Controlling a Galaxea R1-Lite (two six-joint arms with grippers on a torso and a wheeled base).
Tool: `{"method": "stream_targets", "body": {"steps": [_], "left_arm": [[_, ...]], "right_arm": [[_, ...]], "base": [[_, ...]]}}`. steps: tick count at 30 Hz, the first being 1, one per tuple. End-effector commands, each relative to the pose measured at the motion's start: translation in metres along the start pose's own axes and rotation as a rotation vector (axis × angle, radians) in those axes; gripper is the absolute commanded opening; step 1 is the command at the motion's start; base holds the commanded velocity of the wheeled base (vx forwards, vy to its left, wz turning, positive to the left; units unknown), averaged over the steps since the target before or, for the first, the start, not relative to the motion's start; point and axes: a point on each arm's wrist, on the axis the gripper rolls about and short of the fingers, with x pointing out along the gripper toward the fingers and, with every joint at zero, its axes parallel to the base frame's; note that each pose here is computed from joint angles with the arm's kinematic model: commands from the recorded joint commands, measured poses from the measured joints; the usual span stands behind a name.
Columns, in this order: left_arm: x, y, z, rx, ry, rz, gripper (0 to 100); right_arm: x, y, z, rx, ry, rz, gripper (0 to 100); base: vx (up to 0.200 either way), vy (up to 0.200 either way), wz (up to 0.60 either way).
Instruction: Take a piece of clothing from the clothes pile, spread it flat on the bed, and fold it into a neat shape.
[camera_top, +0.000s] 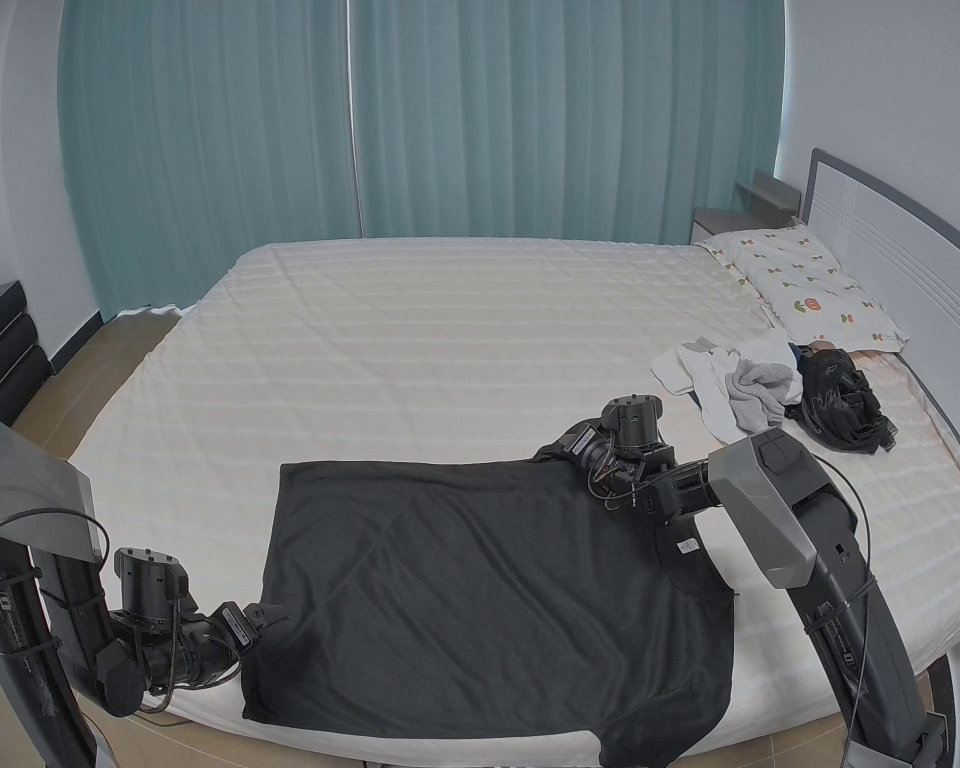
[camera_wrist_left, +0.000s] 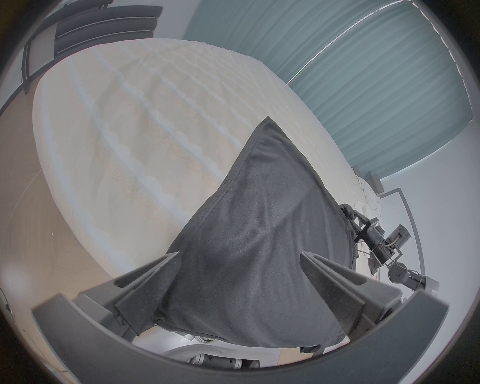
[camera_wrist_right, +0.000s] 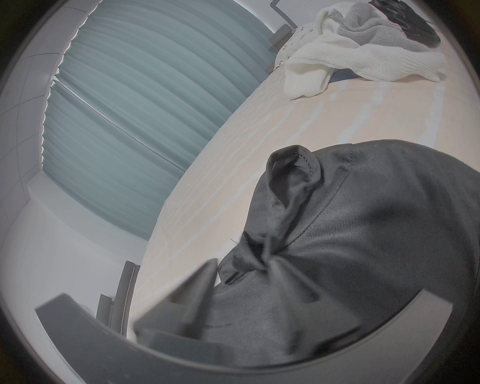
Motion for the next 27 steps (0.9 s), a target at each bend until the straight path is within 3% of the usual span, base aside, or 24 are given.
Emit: {"method": "stream_targets", "body": {"steps": [1,7,12,18,19,27], "left_arm": [[0.000,0.000,0.000,0.000,0.001,0.001,100],[0.000,0.000,-0.001,-0.001,0.002,0.002,100],[-0.001,0.001,-0.002,0.000,0.008,0.006,100],[-0.001,0.001,-0.002,-0.001,0.009,0.007,100],[-0.001,0.001,-0.002,0.000,0.010,0.006,100],[-0.002,0.002,-0.003,-0.002,0.014,0.011,100]], "right_arm": [[0.004,-0.003,-0.002,0.001,-0.010,0.003,0],[0.002,0.008,0.006,0.004,-0.070,0.021,0],[-0.003,0.032,0.008,-0.015,-0.145,0.147,0],[-0.003,0.035,0.005,-0.060,-0.154,0.163,0],[-0.002,0.034,0.003,-0.073,-0.152,0.164,100],[-0.001,0.039,-0.003,-0.101,-0.183,0.240,100]], "base": [[0.000,0.000,0.00],[0.000,0.000,0.00],[0.000,0.000,0.00],[0.000,0.000,0.00],[0.000,0.000,0.00],[0.000,0.000,0.00]]}}
